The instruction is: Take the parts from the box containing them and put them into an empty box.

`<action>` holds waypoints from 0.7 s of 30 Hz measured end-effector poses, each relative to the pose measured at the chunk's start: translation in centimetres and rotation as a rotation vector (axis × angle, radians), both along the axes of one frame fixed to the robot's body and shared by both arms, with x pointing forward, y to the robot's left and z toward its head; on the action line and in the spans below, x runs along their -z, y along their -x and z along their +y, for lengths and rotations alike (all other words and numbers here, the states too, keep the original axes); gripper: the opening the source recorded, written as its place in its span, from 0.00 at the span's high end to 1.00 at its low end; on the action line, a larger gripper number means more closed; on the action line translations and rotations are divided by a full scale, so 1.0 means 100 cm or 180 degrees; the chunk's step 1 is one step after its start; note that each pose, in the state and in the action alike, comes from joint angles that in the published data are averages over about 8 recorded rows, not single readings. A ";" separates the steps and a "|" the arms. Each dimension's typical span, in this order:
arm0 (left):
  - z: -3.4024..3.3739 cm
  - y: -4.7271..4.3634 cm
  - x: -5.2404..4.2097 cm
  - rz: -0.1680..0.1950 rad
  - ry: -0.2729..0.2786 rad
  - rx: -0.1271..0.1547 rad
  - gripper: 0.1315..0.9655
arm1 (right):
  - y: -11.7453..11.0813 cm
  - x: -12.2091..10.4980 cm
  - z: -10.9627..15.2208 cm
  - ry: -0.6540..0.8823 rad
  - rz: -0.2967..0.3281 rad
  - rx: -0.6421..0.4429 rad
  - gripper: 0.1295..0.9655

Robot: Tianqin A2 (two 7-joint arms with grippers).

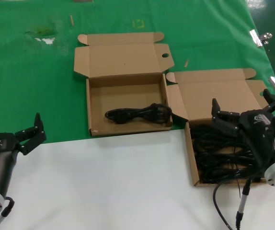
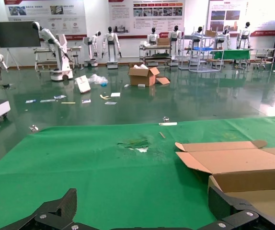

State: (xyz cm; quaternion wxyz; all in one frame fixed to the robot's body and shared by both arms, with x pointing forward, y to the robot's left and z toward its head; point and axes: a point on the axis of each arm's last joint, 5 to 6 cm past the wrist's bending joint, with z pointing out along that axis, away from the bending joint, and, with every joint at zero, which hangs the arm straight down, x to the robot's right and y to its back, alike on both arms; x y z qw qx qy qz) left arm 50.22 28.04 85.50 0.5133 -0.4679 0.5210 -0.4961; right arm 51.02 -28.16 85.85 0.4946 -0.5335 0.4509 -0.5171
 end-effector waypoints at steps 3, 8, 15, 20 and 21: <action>0.0000 0.0000 0.0000 0.0000 0.0000 0.0000 0.00 | 0.000 0.000 0.000 0.0000 0.0000 0.0000 0.00; 0.0000 0.0000 0.0000 0.0000 0.0000 0.0000 0.00 | 0.000 0.000 0.000 0.0000 0.0000 0.0000 0.00; 0.0000 0.0000 0.0000 0.0000 0.0000 0.0000 0.00 | 0.000 0.000 0.000 0.0000 0.0000 0.0000 0.00; 0.0000 0.0000 0.0000 0.0000 0.0000 0.0000 0.00 | 0.000 0.000 0.000 0.0000 0.0000 0.0000 0.00; 0.0000 0.0000 0.0000 0.0000 0.0000 0.0000 0.00 | 0.000 0.000 0.000 0.0000 0.0000 0.0000 0.00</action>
